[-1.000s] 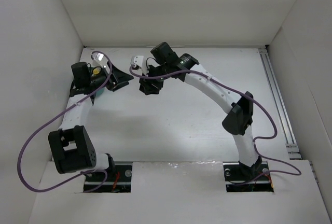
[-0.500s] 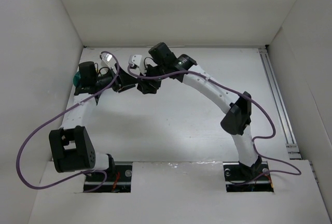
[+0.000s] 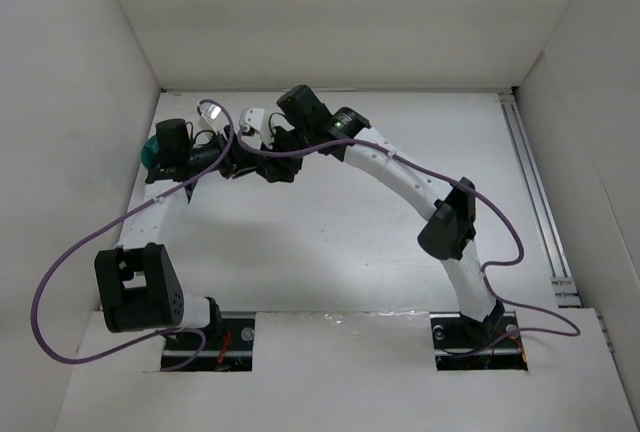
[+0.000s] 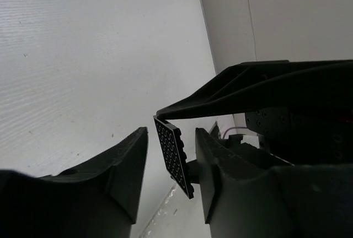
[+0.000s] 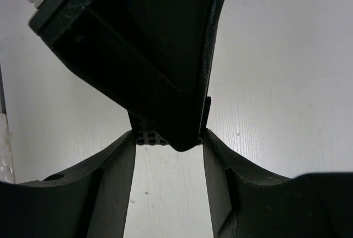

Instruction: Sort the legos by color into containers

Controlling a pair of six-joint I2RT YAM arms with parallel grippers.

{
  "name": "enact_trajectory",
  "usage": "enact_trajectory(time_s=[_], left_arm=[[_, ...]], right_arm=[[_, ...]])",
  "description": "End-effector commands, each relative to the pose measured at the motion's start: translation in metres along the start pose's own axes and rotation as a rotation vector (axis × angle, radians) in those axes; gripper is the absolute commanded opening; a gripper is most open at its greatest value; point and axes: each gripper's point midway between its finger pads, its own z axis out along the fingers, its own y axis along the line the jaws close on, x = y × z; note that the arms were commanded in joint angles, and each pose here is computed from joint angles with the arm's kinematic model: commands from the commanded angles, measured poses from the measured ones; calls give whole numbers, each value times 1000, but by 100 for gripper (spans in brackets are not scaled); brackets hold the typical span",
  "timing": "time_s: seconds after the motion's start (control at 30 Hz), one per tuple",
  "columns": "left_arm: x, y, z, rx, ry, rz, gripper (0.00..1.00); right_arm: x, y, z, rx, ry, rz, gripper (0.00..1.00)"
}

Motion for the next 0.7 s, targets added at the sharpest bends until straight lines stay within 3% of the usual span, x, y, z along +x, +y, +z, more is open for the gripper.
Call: enact_trajectory(time_s=[0.0,0.13,0.2,0.27,0.33,0.4,0.43,0.53,0.57,0.63,0.67], left_arm=[[-1,-21,-5,42,-3,80,35],[-2,-19,-5,34,-9,89,9],[-1,-18,-5,32,-5,81,5],[-2,-17,-4,24,-11,81,2],[-4,-18,-5,17,-22,97,0],[-5,-16,-5,8,-28,97,0],[-7,-20,-7,2,-37,114,0],[-9,-18,-9,-36,-54,130,0],[-9,-24,-13,-38,-68,145,0],[-19,-22,-22,-75,-110,154,0],[-21,-16,-25,-100,-122,152,0]], right_arm=[[-23,1,0,18,-55,-25,38],[-23,0,0,27,-52,-25,38],[-18,-2,5,33,-39,-20,38],[-17,-4,4,43,-35,-20,45],[-16,-6,6,52,-31,-9,69],[-29,-9,-2,82,-79,-20,79],[-15,-8,3,83,-54,-11,85],[-25,-13,-23,122,-136,-21,90],[4,-9,-17,111,-90,4,90],[1,-9,-41,134,-145,-7,90],[30,-9,-39,122,-104,26,90]])
